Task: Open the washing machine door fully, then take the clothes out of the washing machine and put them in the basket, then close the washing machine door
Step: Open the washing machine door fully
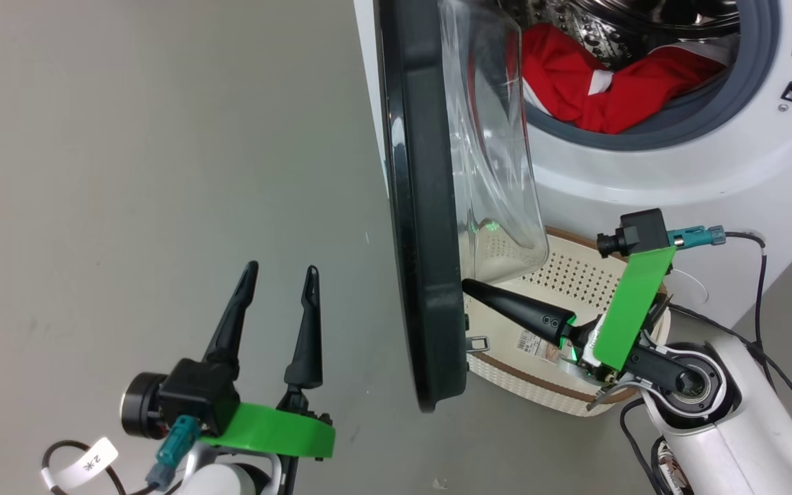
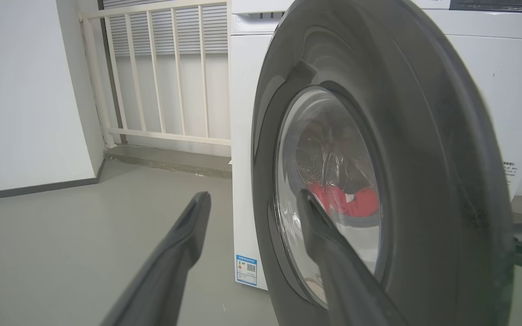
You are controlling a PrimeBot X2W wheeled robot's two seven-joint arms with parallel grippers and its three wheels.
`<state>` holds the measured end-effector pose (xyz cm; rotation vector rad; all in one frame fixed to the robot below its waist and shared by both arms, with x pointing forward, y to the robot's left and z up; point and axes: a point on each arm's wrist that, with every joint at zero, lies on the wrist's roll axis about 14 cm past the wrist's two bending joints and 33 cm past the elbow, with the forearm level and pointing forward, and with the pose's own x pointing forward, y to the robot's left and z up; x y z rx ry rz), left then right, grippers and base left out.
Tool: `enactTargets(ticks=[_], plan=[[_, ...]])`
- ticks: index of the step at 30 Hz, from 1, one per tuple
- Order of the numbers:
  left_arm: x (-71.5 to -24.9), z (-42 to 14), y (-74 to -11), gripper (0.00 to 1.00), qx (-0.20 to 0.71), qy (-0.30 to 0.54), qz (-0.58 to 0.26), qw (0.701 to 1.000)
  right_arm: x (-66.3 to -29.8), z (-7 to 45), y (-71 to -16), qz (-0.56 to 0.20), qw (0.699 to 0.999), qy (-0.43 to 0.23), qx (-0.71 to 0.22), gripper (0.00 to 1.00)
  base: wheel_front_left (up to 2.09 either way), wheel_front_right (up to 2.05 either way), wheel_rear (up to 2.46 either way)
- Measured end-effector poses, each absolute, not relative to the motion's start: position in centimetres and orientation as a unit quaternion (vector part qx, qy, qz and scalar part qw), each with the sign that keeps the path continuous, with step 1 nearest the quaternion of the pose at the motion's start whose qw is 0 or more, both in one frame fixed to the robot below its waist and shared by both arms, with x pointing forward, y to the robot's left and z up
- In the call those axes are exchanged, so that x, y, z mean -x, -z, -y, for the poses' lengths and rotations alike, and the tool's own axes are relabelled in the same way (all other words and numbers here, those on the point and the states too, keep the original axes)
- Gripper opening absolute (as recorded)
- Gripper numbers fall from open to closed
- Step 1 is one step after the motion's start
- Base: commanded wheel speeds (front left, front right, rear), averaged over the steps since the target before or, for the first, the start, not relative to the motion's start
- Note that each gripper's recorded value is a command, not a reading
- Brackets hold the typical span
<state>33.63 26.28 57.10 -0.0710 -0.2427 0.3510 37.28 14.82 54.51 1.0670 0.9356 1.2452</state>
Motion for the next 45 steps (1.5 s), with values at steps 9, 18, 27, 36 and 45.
enactTargets(ticks=[9, 18, 27, 36, 45], plan=[[-33.2, -26.8, -57.0, 1.0, 0.033, -0.183, 0.119, 0.975, -36.6, -15.9, -54.0, -0.415, 0.574, -0.536, -0.459, 0.0, 0.0, 0.0, 0.0], [-32.7, -27.0, -57.1, 1.0, 0.036, -0.188, 0.12, 0.974, -36.1, -16.7, -53.8, -0.42, 0.568, -0.537, -0.462, 0.0, 0.0, 0.0, 0.0], [-32.7, -27.3, -56.9, 1.0, 0.042, -0.192, 0.118, 0.973, -36.0, -17.2, -53.9, -0.423, 0.563, -0.54, -0.462, 0.0, 0.0, 0.0, 0.0], [-32.7, -27.5, -56.8, 1.0, 0.044, -0.191, 0.117, 0.974, -36.2, -17.4, -53.8, -0.418, 0.569, -0.536, -0.463, 0.0, 0.0, 0.0, 0.0], [-32.3, -27.6, -56.8, 1.0, 0.05, -0.194, 0.119, 0.973, -38.0, -16.5, -53.5, -0.367, 0.651, -0.524, -0.41, 1.0, 0.0, 0.0, 0.0]])
